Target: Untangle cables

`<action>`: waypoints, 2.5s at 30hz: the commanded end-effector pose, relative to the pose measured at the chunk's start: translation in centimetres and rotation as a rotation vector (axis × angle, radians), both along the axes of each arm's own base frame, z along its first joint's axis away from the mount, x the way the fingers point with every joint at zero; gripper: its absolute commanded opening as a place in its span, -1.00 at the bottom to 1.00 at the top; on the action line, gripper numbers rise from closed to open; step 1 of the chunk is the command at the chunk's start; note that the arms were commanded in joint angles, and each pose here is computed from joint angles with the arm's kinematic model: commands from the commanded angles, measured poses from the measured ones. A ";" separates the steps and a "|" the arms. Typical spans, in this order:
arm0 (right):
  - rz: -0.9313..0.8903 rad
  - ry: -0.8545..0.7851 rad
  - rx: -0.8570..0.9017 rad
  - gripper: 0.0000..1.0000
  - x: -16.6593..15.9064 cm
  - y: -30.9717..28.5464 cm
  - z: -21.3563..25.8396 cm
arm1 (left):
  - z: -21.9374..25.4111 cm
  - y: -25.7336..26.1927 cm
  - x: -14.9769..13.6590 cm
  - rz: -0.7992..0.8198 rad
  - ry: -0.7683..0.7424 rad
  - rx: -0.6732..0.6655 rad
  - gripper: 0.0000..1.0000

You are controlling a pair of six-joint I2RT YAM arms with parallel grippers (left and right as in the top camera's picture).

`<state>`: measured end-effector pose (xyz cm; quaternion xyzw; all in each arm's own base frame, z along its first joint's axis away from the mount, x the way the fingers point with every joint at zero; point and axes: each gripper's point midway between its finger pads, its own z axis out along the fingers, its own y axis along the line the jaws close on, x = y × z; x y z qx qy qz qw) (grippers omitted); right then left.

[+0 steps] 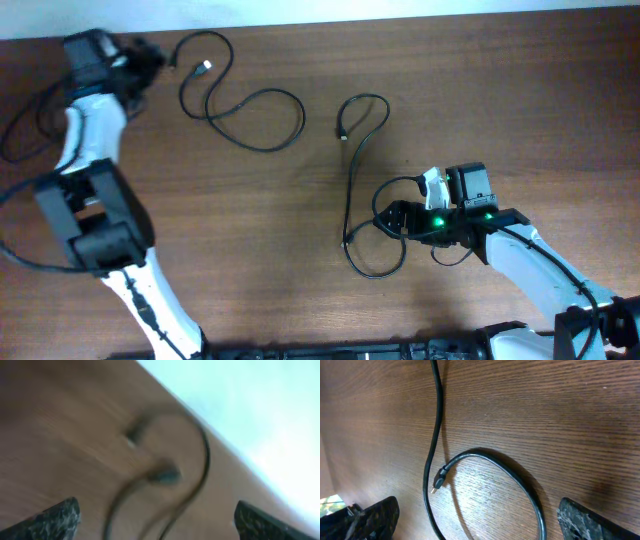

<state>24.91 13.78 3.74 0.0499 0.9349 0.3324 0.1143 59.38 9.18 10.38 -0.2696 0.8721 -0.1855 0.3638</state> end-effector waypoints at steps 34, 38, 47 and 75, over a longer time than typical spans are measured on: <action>-0.037 -0.010 -0.084 0.97 0.5 -1.2 -0.7 | -12.9 2.5 -8.8 -0.611 0.372 0.429 -1.00; -0.033 -0.008 -0.077 0.97 0.4 -1.1 -0.7 | -12.5 -2.9 -7.4 -0.673 0.313 0.375 -1.00; -0.028 -0.003 -0.065 0.97 0.2 -0.9 -0.6 | -12.4 -2.3 -7.6 -0.509 0.446 0.499 -1.00; -0.133 -0.512 -0.473 0.97 -4.6 -12.3 27.4 | 4.3 -35.7 -21.8 -0.791 0.305 0.523 0.98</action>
